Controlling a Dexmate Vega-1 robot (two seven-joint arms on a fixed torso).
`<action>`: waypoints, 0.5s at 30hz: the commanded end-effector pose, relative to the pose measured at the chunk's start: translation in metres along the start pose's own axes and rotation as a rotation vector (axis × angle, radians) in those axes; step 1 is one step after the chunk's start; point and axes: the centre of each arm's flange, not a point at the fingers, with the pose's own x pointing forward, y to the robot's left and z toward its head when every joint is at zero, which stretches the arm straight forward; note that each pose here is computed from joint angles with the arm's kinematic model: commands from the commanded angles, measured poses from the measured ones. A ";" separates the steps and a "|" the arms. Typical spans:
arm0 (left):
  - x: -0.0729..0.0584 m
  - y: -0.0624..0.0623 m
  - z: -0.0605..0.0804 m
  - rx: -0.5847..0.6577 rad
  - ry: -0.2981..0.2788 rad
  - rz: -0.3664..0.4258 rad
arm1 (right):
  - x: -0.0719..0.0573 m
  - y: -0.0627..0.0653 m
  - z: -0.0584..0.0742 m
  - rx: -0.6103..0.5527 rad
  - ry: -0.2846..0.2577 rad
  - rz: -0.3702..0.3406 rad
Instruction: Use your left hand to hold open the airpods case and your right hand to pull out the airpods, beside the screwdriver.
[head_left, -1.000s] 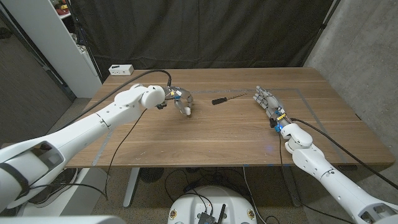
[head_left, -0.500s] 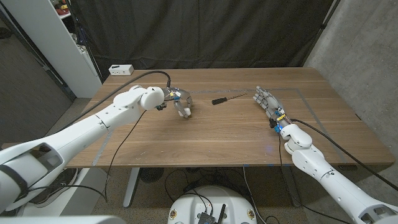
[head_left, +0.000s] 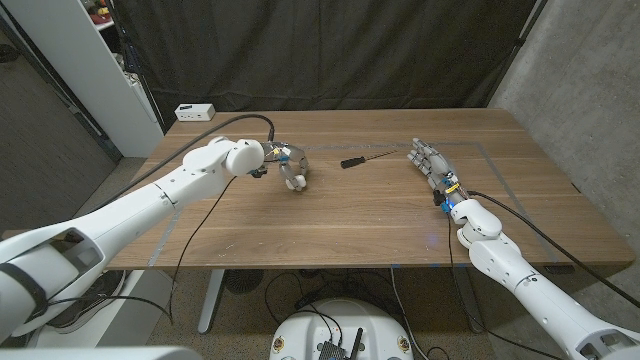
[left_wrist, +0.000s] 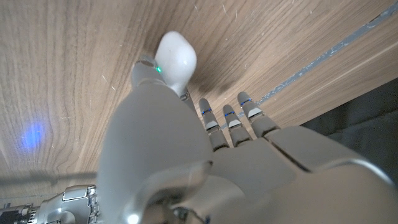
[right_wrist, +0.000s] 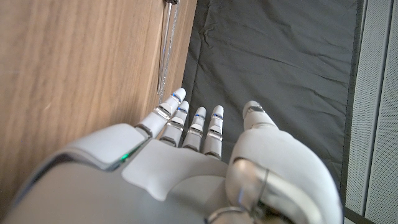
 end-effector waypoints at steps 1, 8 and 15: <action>0.000 -0.003 0.002 -0.014 -0.005 0.000 | -0.001 -0.001 -0.002 0.008 0.003 -0.004; -0.003 -0.002 0.002 0.011 0.000 0.038 | -0.001 -0.001 -0.002 0.011 -0.003 -0.007; -0.005 0.001 0.002 0.022 0.008 0.016 | 0.001 -0.001 -0.001 0.009 0.002 -0.002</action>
